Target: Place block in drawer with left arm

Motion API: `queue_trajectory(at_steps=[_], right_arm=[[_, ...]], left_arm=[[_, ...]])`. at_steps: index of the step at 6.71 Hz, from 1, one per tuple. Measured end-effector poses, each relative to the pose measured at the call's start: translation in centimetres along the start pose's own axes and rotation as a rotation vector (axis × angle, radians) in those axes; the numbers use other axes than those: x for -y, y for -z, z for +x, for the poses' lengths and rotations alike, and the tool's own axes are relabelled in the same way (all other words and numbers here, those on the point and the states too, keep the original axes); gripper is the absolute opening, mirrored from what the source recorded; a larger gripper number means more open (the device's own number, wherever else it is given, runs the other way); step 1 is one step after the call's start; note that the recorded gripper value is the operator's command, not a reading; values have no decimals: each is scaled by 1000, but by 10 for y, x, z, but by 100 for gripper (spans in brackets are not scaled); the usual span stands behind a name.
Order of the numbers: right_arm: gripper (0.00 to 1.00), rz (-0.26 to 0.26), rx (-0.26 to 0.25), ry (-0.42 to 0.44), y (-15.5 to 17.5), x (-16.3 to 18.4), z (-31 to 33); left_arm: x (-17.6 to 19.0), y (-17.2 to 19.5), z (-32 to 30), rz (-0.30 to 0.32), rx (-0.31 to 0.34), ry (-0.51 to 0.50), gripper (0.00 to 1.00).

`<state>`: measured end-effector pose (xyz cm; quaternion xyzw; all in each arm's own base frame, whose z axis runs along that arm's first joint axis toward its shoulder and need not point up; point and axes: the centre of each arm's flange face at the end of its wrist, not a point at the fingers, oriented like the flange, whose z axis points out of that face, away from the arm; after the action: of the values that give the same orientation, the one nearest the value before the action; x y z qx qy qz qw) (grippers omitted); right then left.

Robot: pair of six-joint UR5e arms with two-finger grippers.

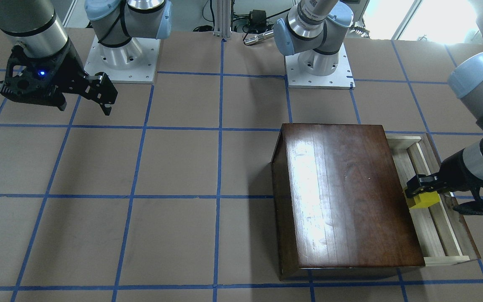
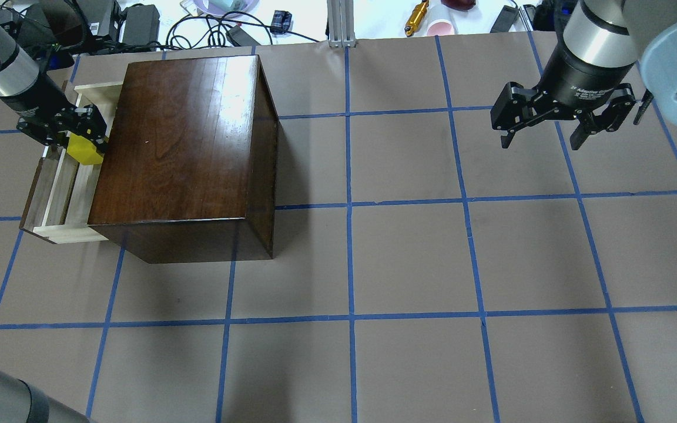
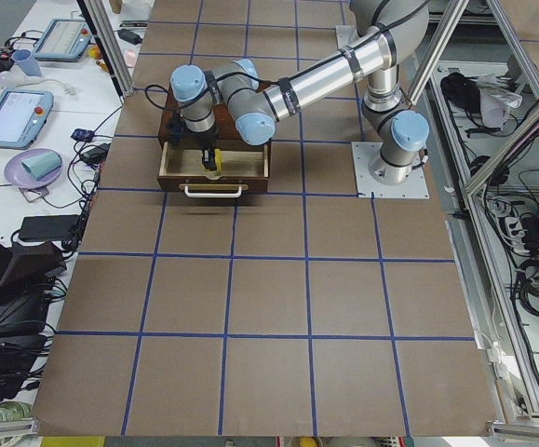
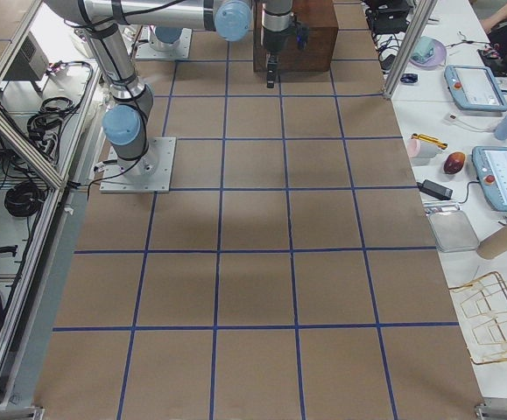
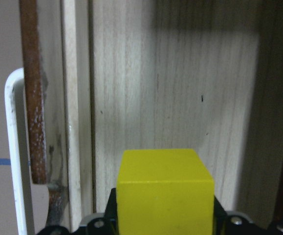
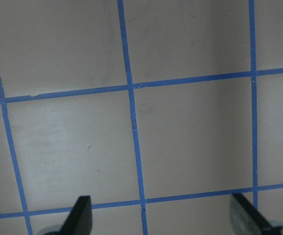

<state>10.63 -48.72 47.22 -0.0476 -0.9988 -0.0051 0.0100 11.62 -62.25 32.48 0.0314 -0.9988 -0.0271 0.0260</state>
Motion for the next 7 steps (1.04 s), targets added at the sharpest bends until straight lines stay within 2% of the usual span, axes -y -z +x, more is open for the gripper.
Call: queue_trajectory(at_steps=[1,4,7], right_arm=[[100,0,0,0,0,0,0],[100,0,0,0,0,0,0],[100,0,0,0,0,0,0]], left_arm=[[1,-7,-1,-2,-1,0,97],[1,1,-1,10,5,3,100],[-9,54,0,-3,4,6,100]])
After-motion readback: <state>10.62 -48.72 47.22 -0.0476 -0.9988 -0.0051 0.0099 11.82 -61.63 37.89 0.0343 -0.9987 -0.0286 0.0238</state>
